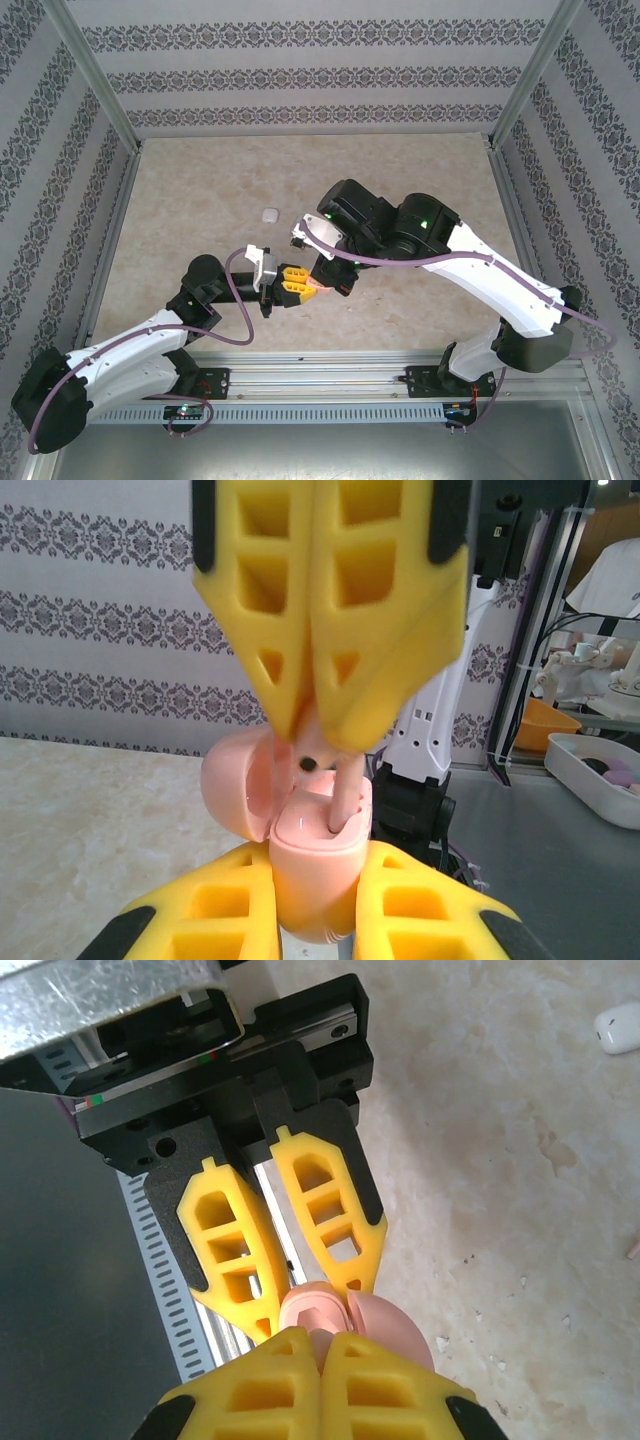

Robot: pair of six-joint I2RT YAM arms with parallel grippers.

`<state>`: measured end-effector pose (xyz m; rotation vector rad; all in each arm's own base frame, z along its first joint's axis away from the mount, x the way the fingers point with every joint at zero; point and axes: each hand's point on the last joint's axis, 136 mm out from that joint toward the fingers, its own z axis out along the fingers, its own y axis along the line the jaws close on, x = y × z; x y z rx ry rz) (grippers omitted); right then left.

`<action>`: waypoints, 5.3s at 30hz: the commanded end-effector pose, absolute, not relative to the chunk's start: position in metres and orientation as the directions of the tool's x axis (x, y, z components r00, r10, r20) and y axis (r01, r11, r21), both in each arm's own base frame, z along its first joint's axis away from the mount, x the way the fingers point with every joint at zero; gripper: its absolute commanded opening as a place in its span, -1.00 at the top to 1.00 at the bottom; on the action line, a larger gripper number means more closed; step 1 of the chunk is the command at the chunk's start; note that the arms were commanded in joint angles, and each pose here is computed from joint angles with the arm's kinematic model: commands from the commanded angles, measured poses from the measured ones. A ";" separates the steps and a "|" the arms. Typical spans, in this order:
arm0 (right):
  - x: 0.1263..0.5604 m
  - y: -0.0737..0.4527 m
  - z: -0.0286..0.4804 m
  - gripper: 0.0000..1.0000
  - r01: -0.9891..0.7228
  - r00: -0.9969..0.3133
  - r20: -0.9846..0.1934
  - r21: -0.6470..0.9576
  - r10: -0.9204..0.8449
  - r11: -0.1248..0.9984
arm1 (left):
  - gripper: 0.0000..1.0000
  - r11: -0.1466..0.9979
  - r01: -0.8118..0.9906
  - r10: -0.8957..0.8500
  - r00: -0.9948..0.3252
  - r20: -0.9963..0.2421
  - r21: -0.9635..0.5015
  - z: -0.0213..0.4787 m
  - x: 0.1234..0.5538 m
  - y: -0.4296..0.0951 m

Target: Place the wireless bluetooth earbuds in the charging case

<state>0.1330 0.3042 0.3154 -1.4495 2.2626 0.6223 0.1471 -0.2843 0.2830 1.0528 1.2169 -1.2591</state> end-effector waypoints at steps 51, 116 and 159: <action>0.191 0.293 0.360 0.11 -0.705 -0.606 -0.691 0.237 -0.394 0.669 | 1.00 0.177 0.984 -0.135 -0.004 -0.991 -0.029 0.295 0.163 -0.277; 0.384 0.237 0.008 0.54 -0.271 -0.961 0.040 0.052 -0.273 0.961 | 1.00 0.597 0.793 0.000 -0.154 -0.988 -0.124 0.204 0.216 -0.233; 0.231 0.308 0.339 0.88 -0.440 -0.596 -0.799 0.410 0.081 0.799 | 1.00 0.532 0.845 -0.161 0.164 -0.973 0.054 0.306 0.228 -0.257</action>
